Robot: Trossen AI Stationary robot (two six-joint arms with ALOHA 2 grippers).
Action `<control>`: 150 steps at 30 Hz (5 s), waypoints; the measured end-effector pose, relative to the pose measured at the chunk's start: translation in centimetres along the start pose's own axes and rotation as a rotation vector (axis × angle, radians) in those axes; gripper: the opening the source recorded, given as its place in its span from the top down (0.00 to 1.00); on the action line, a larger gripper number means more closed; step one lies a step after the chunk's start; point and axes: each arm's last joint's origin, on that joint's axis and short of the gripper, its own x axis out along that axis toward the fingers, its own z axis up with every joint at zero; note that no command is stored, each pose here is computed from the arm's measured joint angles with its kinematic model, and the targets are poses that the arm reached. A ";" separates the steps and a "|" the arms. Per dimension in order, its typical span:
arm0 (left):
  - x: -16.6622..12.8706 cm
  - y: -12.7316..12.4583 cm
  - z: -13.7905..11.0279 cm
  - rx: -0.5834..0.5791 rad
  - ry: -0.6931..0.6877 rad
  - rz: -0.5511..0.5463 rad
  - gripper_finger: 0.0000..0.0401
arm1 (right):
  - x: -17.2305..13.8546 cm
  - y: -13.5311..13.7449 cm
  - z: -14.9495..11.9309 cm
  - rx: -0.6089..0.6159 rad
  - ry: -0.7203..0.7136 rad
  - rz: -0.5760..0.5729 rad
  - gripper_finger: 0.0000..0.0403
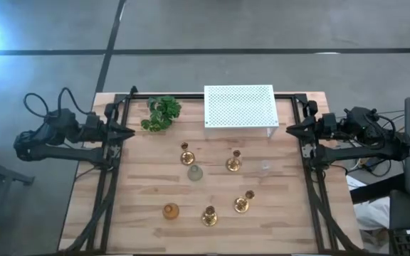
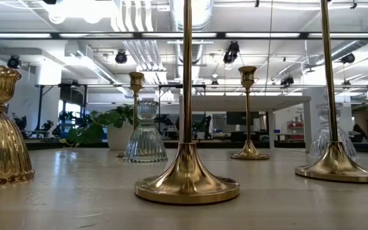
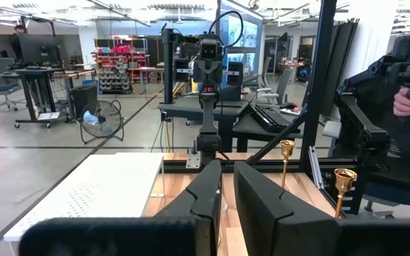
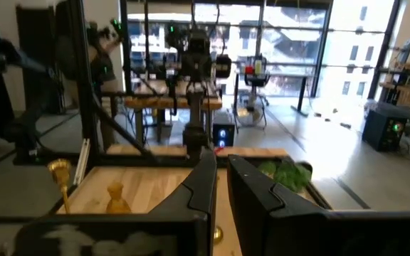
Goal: Pick & Place candle stick holders
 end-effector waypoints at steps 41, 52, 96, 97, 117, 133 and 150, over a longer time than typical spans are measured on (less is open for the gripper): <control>-4.2 1.1 14.0 0.189 -0.318 0.445 0.88 | 14.2 -0.7 14.1 0.081 0.074 -0.281 0.92; -3.3 1.1 17.4 0.135 0.077 0.406 0.88 | 14.4 -0.7 16.8 0.144 0.425 -0.301 0.92; 0.2 1.0 1.4 -0.121 0.073 0.502 0.94 | 8.9 6.9 -0.5 0.477 0.571 -0.950 0.92; -0.4 1.0 1.1 -0.135 0.035 0.480 0.95 | 9.2 7.2 -1.1 0.486 0.568 -0.969 0.92; 0.7 0.8 -9.6 -0.169 -0.098 0.402 0.91 | 7.2 7.3 -5.1 0.702 0.907 -1.078 0.92; 0.4 1.0 -8.4 -0.178 -0.212 0.480 0.72 | 6.2 5.9 -7.2 0.836 0.971 -0.879 0.58; 0.1 1.1 -7.6 -0.209 -0.246 0.477 0.72 | 9.2 3.3 -11.1 0.870 1.099 -0.835 0.55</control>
